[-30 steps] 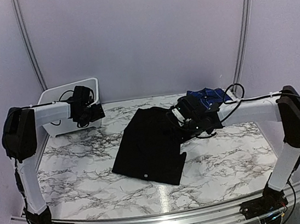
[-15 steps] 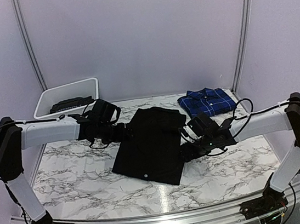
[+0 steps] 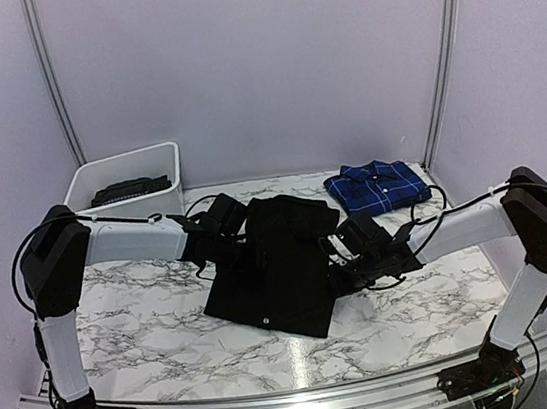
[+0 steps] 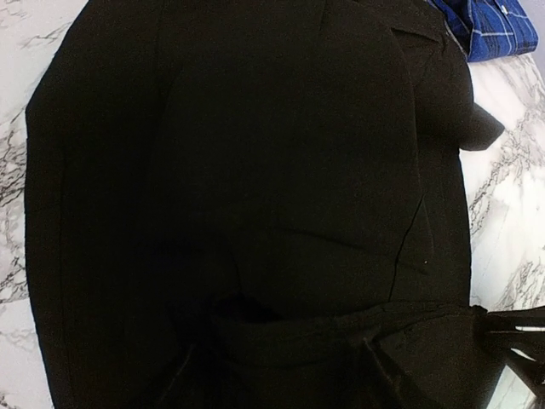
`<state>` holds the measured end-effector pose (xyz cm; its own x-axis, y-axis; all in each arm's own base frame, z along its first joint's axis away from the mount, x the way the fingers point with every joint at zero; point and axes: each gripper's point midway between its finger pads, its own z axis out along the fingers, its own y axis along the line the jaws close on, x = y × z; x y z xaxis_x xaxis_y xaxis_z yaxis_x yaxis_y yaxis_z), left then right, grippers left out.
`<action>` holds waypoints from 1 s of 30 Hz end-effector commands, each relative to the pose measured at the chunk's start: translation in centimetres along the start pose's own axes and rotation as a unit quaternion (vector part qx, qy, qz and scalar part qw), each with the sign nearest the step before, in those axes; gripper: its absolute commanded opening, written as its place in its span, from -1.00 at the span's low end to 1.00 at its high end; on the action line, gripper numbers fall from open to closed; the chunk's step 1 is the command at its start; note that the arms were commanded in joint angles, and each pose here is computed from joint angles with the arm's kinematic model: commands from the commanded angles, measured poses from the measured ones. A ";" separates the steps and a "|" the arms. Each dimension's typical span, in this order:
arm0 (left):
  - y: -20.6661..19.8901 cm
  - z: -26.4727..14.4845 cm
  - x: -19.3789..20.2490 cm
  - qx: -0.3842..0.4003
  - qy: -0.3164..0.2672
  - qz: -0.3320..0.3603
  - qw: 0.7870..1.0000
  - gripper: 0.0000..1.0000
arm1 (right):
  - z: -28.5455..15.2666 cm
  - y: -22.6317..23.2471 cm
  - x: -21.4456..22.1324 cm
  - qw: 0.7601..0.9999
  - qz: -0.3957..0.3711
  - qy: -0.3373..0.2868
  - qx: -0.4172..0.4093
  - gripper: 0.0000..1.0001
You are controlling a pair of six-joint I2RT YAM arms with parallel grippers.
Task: Fold and stack the long sleeve shirts
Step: Flatten out the crumpled shirt at the center of the board.
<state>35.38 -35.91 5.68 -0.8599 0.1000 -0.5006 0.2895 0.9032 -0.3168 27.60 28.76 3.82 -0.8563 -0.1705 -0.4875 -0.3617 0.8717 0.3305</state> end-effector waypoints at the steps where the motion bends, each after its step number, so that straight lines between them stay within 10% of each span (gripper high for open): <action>1: -1.4 1.2 -0.7 0.009 -0.002 -0.001 1.000 0.04 | 0.1 -0.8 -1.3 1.000 0.004 -0.016 0.021 -1.00; 9: -4.0 -1.3 -0.5 0.030 -0.009 -0.003 0.999 -1.00 | -3.1 -2.9 -5.2 0.995 -0.020 -0.059 0.080 -1.00; 16: -5.9 -7.0 3.2 0.057 -0.012 -0.006 0.998 -1.00 | -4.7 2.6 -1.8 0.995 -0.072 -0.045 0.055 -1.00; 30: -5.1 -12.6 23.3 0.046 0.092 -0.020 0.994 -1.00 | -7.0 8.7 14.7 0.993 -0.113 0.045 0.004 -0.97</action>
<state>11.06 -35.01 7.97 -0.8956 0.2052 -0.3946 0.3797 0.8147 -0.4382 12.06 31.39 6.32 -0.7461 -0.4174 -0.5188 -0.5838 0.7847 0.2082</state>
